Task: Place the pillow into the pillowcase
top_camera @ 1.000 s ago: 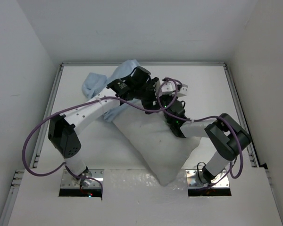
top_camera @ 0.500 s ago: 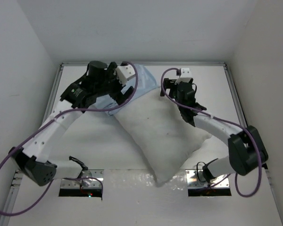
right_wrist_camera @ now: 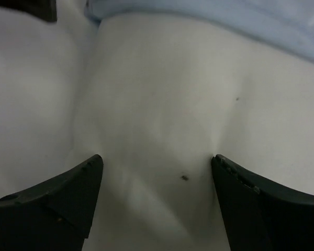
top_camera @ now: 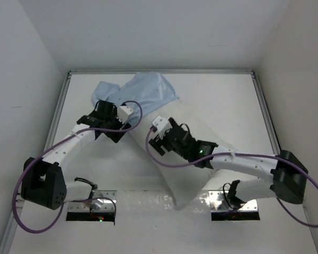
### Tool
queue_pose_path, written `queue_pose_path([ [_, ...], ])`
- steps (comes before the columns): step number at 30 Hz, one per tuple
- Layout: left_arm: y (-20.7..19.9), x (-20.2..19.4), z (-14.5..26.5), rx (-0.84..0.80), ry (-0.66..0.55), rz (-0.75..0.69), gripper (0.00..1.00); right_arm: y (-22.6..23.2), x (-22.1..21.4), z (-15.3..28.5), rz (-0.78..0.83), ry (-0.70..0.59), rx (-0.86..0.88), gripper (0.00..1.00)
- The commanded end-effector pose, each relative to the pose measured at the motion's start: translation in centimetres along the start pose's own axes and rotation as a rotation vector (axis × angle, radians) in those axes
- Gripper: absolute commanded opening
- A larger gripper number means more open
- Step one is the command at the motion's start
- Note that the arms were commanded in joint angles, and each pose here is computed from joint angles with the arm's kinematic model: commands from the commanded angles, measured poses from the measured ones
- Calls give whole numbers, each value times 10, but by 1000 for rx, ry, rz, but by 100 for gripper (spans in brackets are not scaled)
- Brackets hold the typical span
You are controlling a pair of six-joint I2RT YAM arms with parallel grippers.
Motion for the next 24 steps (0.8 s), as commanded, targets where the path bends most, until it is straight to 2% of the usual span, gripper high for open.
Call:
queue_pose_path([
  [1, 12, 29, -4, 71, -204, -47, 71, 0, -18, -3, 143, 13, -119, 84],
  [3, 17, 26, -19, 103, -180, -31, 71, 9, -32, -13, 195, 70, -119, 88],
  [6, 16, 27, -36, 64, -159, -12, 69, 14, -51, -23, 230, 137, -139, 92],
  [8, 17, 28, -50, 61, -152, 11, 63, 14, -60, -32, 224, 143, -161, 95],
  [9, 18, 26, -55, 73, -138, 18, 58, 13, -65, -35, 230, 145, -166, 97],
  [10, 23, 22, -60, 109, -105, 31, 38, 15, -64, -40, 230, 135, -165, 97],
  [11, 25, 20, -68, 117, -85, 37, 28, 16, -66, -43, 242, 144, -165, 95],
  [12, 25, 18, -72, 113, -69, 39, 12, 19, -68, -51, 246, 158, -160, 81],
  [13, 23, 17, -75, 95, -65, 42, 4, 17, -68, -55, 232, 157, -162, 67],
  [14, 19, 15, -76, 66, -58, 42, 0, 17, -68, -59, 194, 151, -157, 52],
  [15, 17, 15, -75, 53, -65, 37, 0, 19, -69, -63, 160, 157, -113, 10],
  [16, 12, 16, -73, 23, -83, 29, 0, 8, -65, -70, 75, 138, -124, 0],
  [18, 11, 17, -60, 25, -109, 14, 0, 5, -60, -75, -80, 118, -61, 0],
  [19, 7, 16, -53, 13, -114, 1, 0, -6, -47, -81, -179, 59, -69, 0],
  [21, 10, 27, -28, 27, -182, -30, 0, -9, -27, -85, -244, -20, -64, 0],
  [22, 5, 37, -9, -5, -255, -76, 0, -12, -7, -87, -284, -109, -85, 0],
  [24, -3, 48, 8, -73, -326, -173, 0, -14, 25, -88, -344, -225, -112, 0],
])
Point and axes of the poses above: each gripper's point midway between its finger pads, its own z axis back along the fingers, its own y axis along the line the jaws close on, x = y × z, the point moved 5 cm from there along z, back along the fingers, and after that the axes turned 15 degrees about -z, right-handed, at the moved point
